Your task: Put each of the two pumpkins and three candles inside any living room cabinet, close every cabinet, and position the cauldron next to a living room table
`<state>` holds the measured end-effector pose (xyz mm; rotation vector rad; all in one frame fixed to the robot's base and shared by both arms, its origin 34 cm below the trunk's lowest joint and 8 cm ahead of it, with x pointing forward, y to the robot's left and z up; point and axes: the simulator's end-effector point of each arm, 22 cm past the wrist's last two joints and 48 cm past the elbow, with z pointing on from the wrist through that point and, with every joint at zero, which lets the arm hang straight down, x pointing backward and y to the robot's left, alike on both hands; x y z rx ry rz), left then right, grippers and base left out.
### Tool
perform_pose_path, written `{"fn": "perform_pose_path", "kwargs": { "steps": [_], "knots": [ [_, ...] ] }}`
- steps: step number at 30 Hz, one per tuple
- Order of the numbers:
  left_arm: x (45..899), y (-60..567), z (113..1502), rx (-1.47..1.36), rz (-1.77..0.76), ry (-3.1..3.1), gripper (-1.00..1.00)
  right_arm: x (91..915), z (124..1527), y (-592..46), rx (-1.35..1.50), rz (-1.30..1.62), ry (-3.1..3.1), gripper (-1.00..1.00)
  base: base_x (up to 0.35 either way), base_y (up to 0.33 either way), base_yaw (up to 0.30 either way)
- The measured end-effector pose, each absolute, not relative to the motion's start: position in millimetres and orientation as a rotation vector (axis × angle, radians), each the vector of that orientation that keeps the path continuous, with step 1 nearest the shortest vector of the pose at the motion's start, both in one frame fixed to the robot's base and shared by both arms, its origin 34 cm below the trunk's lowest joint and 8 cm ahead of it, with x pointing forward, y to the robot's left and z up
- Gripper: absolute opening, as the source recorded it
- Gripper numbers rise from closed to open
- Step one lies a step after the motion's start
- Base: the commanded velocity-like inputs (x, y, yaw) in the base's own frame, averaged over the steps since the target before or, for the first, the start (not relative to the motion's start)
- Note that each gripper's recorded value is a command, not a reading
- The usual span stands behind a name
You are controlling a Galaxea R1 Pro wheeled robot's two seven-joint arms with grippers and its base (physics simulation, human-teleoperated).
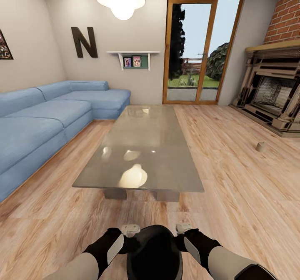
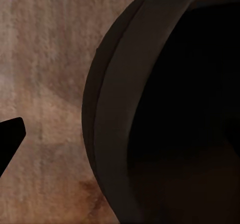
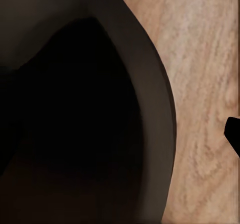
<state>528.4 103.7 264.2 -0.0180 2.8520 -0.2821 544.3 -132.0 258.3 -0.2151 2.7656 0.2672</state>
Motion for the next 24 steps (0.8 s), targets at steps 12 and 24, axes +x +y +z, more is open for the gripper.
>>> {"fn": "perform_pose_path", "kwargs": {
  "steps": [12, 24],
  "knots": [
    [533, 114, 283, -0.021, -0.266, 2.836, 1.0, 555, 283, -133, -0.215, 0.259, 2.732, 1.0, 0.0, 0.0, 0.0],
    [512, 118, 296, -0.011, -0.261, 2.935, 1.0, 538, 301, -137, -0.225, 0.255, 2.849, 1.0, 0.0, 0.0, 0.0]
  ]
}}
